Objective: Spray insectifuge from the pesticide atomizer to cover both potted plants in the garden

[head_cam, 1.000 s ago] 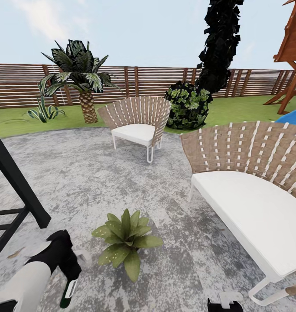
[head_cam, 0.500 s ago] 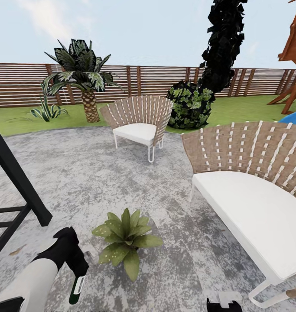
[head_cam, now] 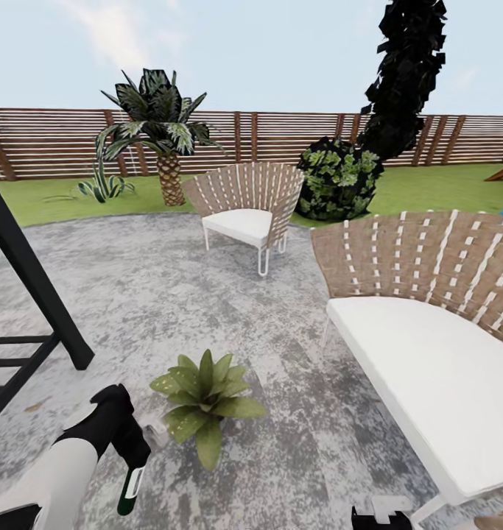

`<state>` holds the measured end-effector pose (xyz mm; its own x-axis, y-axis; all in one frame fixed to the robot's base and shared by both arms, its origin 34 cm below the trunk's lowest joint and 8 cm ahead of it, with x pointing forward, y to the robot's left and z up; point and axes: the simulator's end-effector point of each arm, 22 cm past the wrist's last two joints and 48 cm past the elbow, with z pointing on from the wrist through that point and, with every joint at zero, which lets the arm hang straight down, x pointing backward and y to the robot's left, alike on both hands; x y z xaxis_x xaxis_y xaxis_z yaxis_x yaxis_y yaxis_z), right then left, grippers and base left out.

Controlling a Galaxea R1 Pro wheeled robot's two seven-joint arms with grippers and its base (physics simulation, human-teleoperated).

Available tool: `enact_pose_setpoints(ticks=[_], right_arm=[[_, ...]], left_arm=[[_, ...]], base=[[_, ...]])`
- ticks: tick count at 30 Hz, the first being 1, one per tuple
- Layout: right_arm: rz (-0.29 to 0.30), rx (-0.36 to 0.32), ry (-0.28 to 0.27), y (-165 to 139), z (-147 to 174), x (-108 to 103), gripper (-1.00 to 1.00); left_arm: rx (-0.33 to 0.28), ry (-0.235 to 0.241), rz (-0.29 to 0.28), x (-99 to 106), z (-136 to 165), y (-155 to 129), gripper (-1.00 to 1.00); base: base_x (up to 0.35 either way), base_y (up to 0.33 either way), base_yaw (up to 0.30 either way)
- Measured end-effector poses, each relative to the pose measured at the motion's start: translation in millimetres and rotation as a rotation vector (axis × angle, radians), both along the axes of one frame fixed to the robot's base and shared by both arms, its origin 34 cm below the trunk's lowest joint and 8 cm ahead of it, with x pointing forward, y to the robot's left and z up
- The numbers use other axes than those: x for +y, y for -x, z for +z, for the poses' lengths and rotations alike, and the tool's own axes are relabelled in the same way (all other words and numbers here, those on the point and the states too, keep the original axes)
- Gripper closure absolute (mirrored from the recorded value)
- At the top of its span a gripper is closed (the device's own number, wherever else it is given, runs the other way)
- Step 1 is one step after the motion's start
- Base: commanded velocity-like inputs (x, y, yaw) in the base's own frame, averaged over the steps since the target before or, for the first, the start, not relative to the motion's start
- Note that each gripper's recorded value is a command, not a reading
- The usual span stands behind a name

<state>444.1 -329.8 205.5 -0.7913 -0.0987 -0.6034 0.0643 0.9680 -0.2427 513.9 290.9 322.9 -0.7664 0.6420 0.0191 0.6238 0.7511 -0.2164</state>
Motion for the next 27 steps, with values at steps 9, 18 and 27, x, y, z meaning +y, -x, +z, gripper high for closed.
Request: enact_pose_setpoints(ticks=[9, 18, 27], right_arm=[[0.003, 0.000, -0.005, 0, 0, 3, -1.00], [0.002, 0.000, -0.004, 0, 0, 2, -1.00], [0.003, 0.001, -0.004, 0, 0, 2, -1.00]], left_arm=[[-0.016, -0.009, 0.030, 6, 7, -7, 1.00], [0.095, 0.060, -0.003, -38, 33, -5, 1.00], [0.072, -0.059, 0.000, -20, 2, 13, 1.00]], base=[[-0.015, -0.153, 0.054], [0.000, 0.000, 0.000], [0.000, 0.000, 0.000]])
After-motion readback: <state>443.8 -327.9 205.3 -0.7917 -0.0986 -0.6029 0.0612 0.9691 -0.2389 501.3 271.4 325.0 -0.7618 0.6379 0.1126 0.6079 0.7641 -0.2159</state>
